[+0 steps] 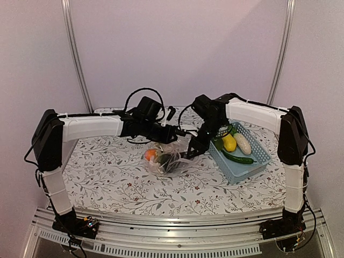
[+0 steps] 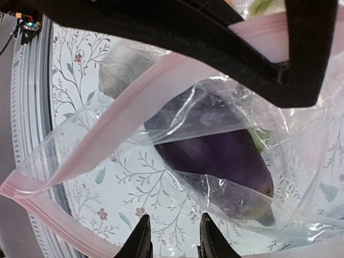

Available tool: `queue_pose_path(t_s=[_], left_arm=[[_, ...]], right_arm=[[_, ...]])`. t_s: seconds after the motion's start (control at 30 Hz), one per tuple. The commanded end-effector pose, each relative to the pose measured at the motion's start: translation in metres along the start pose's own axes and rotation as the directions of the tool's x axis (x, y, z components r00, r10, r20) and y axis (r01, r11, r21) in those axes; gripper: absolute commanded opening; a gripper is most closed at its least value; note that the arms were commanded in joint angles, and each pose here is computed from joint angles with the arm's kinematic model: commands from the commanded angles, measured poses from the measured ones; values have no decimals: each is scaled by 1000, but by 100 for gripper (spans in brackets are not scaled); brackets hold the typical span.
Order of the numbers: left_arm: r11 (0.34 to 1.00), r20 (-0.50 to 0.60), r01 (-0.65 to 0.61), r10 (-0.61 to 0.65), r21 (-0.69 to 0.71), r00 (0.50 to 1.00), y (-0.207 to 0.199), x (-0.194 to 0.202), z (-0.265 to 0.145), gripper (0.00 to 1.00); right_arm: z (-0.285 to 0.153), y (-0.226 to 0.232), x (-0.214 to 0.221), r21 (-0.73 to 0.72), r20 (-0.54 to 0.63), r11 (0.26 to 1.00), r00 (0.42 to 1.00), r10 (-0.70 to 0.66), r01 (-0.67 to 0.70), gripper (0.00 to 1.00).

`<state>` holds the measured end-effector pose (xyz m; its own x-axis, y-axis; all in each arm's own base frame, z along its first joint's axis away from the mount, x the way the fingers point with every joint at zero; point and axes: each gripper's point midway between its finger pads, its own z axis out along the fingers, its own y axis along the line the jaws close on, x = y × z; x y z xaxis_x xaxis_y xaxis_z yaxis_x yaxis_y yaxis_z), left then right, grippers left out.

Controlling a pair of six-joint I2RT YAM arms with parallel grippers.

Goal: Open the zip-top bag and remove the fake food
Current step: Pick up the fake vegetable from the zipper food storage bag.

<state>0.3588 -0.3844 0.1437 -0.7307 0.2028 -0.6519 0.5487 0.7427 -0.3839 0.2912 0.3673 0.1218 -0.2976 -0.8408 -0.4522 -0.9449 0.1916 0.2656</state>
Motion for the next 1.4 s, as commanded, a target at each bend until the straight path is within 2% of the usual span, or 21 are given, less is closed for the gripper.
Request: queue_pose_path(t_s=[0.0, 0.2, 0.3, 0.37, 0.5, 0.63, 0.73, 0.83, 0.93, 1.03, 1.13, 1.37], left_arm=[[1000, -69, 1, -1, 1, 998, 7, 21, 13, 0], [999, -80, 37, -38, -8, 996, 20, 27, 11, 0], [994, -54, 64, -60, 86, 997, 16, 27, 10, 0], [989, -38, 38, -32, 142, 999, 9, 26, 11, 0], [981, -31, -51, 58, 185, 998, -3, 27, 10, 0], [970, -10, -124, 129, 209, 992, -17, 27, 4, 0], [959, 1, -147, 151, 241, 988, -25, 26, -2, 0], [959, -36, -173, 186, 224, 982, -23, 27, -4, 0], [963, -54, -162, 178, 217, 983, -19, 25, -3, 0], [960, -45, -140, 155, 244, 987, -14, 17, -6, 0], [951, -70, -118, 143, 286, 987, -10, 15, -7, 0], [918, -127, -95, 155, 385, 980, -19, 23, -5, 0]], right_arm=[[-5, -11, -23, 104, 22, 935, 939, -344, 340, 29], [3, -24, -38, 172, 55, 879, 887, -458, 444, 21], [2, -26, -49, 211, 81, 841, 849, -522, 498, 16], [5, -27, -54, 203, 100, 852, 856, -508, 482, 16], [-10, -14, -65, 148, 159, 900, 888, -431, 410, 21], [-40, 1, -82, 127, 211, 938, 915, -344, 323, 35], [-51, 14, -78, 103, 222, 940, 914, -339, 324, 37], [-51, 25, -61, 75, 178, 922, 904, -388, 381, 34], [-44, 30, -40, 49, 84, 892, 888, -452, 449, 27], [-25, 28, -19, 51, -24, 817, 818, -575, 575, 22], [-16, 28, -12, 75, -78, 737, 741, -667, 671, 21], [7, -1, -30, 144, -202, 637, 653, -730, 757, 17]])
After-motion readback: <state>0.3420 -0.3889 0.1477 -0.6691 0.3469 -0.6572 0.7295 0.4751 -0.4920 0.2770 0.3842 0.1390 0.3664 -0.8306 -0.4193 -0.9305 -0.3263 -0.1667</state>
